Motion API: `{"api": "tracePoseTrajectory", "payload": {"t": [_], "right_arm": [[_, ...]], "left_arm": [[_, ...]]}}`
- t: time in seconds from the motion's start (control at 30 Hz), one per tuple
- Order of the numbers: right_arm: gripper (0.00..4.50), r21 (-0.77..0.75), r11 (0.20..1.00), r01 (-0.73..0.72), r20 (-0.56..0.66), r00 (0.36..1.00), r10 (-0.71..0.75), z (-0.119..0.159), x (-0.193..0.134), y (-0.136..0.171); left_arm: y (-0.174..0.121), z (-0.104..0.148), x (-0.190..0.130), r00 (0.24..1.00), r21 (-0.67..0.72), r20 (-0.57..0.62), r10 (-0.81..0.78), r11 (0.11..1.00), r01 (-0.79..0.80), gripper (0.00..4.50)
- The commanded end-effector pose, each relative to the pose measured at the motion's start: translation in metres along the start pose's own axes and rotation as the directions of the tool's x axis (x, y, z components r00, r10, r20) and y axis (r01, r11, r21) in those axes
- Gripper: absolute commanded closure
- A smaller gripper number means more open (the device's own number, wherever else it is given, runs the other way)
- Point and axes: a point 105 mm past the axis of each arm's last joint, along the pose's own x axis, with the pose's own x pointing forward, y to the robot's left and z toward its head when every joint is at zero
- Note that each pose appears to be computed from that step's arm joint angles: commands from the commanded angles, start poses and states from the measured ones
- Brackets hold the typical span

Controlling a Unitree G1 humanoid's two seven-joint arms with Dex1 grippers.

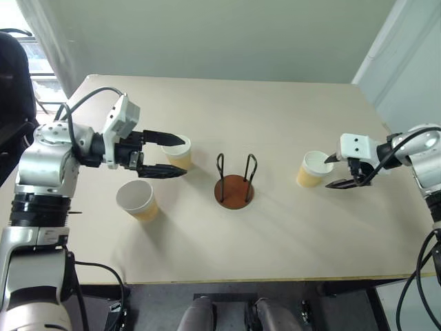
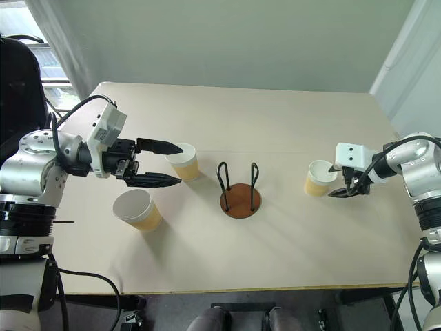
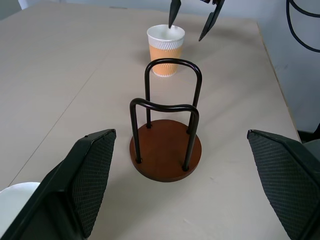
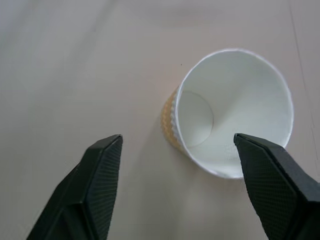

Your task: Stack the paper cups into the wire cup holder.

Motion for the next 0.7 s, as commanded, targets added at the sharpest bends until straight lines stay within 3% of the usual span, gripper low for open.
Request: {"api": "tracePoseTrajectory", "payload": {"t": [0.03, 0.27, 0.3, 0.4, 0.63, 0.7], "right_arm": [[0.82, -0.074, 0.997, 0.014, -0.041, 0.999, -0.017, 0.002, -0.001, -0.007], [0.82, -0.137, 0.99, -0.032, -0.095, 0.995, 0.019, 0.0, 0.009, -0.01], [0.98, -0.146, 0.989, -0.037, -0.101, 0.995, 0.022, 0.0, 0.01, -0.011], [1.69, -0.173, 0.983, -0.053, -0.107, 0.994, 0.035, 0.005, 0.011, -0.014], [4.18, -0.224, 0.972, -0.065, -0.114, 0.993, 0.04, 0.019, 0.003, -0.025], [4.45, -0.241, 0.968, -0.077, -0.115, 0.992, 0.05, 0.023, 0.0, -0.025]], "left_arm": [[-0.001, 0.015, -0.005, 1.0, 0.057, 0.025, 0.008, 0.998, -0.009, 0.0], [0.0, 0.014, -0.006, 0.999, 0.093, 0.026, 0.022, 0.995, -0.025, 0.0], [0.0, 0.013, -0.006, 1.0, 0.092, 0.021, 0.018, 0.996, -0.02, 0.0], [-0.001, 0.009, -0.007, 1.0, 0.101, -0.004, 0.011, 0.995, -0.011, 0.0], [-0.002, 0.0, -0.007, 0.999, 0.122, -0.05, 0.007, 0.993, -0.001, 0.0], [-0.001, -0.002, -0.006, 0.999, 0.124, -0.052, 0.008, 0.992, -0.001, 0.0]]}}
